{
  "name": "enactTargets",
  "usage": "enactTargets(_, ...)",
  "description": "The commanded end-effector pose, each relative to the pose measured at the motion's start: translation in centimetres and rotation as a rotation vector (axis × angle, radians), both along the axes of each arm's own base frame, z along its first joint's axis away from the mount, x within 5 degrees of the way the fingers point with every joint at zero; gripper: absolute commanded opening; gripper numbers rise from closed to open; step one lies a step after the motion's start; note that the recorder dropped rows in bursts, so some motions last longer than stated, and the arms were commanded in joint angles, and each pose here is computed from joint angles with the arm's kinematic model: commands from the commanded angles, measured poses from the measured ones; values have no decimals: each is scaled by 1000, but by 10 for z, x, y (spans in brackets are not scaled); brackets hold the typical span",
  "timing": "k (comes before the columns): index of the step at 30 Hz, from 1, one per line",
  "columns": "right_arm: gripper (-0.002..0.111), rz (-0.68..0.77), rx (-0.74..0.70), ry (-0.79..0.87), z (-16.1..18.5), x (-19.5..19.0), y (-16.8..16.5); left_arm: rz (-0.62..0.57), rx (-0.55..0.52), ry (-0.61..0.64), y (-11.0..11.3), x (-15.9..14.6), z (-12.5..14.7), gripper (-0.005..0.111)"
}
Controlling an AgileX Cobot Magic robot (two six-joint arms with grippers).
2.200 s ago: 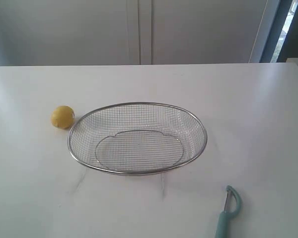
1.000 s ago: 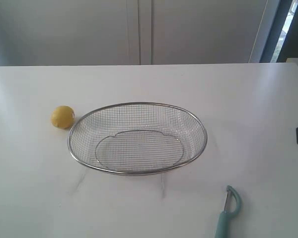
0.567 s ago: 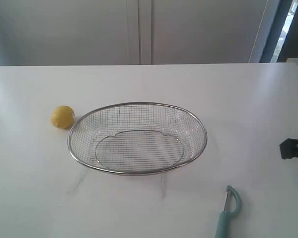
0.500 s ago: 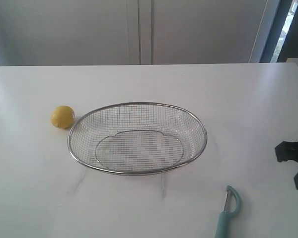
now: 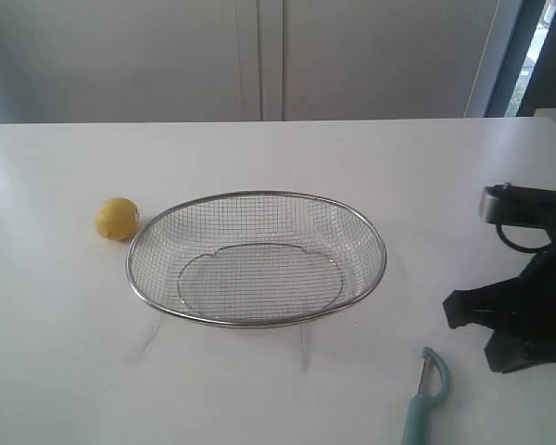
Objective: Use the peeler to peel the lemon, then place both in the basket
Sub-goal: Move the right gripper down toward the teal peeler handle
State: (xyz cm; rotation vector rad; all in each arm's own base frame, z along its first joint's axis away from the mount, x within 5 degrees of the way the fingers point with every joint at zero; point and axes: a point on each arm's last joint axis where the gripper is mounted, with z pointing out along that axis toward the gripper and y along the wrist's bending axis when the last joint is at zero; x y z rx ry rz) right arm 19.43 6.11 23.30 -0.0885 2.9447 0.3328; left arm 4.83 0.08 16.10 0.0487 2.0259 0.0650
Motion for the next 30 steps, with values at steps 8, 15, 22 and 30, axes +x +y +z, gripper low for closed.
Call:
enactTargets(8,0,39,3,33,-19,3,36,-9,-10,8,-1,0,-3,0)
enactTargets(15,0,1,9,35,-30,5,55,-9,-10,8,-1,0,-3,0)
enactTargets(22,0,-178,-22,56,-39,7,62,-9,-10,8,-1,0,-3,0)
enactTargets(30,0,-354,-50,120,-56,10,62,-9,-10,8,-1,0,-3,0)
